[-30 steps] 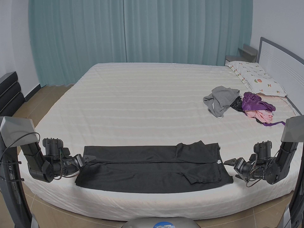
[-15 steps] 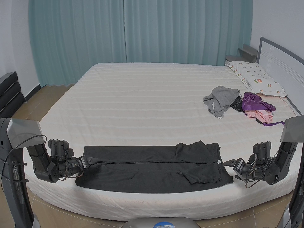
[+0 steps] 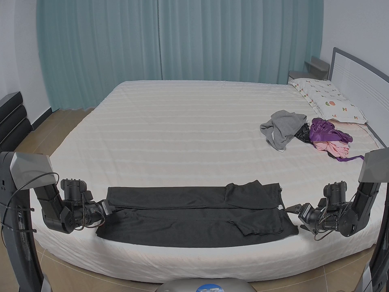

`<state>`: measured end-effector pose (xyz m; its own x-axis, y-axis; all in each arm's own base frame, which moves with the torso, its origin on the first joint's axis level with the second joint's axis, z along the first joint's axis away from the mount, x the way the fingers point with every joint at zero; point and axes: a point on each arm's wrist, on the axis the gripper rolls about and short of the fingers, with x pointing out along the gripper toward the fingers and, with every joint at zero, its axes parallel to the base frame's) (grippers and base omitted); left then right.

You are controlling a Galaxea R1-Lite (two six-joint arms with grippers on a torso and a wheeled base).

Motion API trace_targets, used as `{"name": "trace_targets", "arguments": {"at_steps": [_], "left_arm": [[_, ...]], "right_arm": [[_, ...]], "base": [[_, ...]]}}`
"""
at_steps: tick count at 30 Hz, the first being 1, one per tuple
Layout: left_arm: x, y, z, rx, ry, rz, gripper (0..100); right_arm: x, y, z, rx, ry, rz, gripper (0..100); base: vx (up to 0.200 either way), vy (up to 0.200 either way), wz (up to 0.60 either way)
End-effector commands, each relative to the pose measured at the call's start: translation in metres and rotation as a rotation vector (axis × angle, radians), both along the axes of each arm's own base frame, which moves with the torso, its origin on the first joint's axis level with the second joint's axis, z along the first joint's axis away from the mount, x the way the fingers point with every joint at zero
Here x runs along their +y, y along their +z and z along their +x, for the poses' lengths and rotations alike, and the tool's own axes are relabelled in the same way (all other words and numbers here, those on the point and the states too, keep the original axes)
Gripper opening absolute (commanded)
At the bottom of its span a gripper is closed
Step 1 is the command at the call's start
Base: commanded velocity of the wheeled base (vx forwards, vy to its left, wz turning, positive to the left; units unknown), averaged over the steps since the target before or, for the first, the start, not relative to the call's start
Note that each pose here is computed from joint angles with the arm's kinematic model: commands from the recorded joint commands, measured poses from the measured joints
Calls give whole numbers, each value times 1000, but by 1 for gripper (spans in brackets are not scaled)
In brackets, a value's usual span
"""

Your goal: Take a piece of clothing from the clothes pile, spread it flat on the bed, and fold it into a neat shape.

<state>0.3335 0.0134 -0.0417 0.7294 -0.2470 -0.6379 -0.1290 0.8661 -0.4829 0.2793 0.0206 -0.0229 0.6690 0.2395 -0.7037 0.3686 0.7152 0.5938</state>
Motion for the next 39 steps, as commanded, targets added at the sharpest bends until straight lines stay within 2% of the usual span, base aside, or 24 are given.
{"name": "trace_targets", "arguments": {"at_steps": [1, 27, 28, 33, 39], "left_arm": [[7, 1, 0, -5, 22, -2, 0], [13, 0, 0, 4, 58, 18, 0], [12, 0, -1, 7, 58, 18, 100], [13, -1, -4, 18, 64, 9, 100], [21, 17, -3, -25, 102, -22, 100]], "right_arm": [[0, 0, 0, 1, 1, 0, 100], [0, 0, 0, 1, 1, 0, 100], [0, 0, 0, 1, -1, 0, 100], [-1, 0, 0, -2, -4, 1, 100], [-3, 0, 1, -4, -10, 1, 100]], "base": [[0, 0, 0], [0, 0, 0], [0, 0, 0], [0, 0, 0], [0, 0, 0]]}}
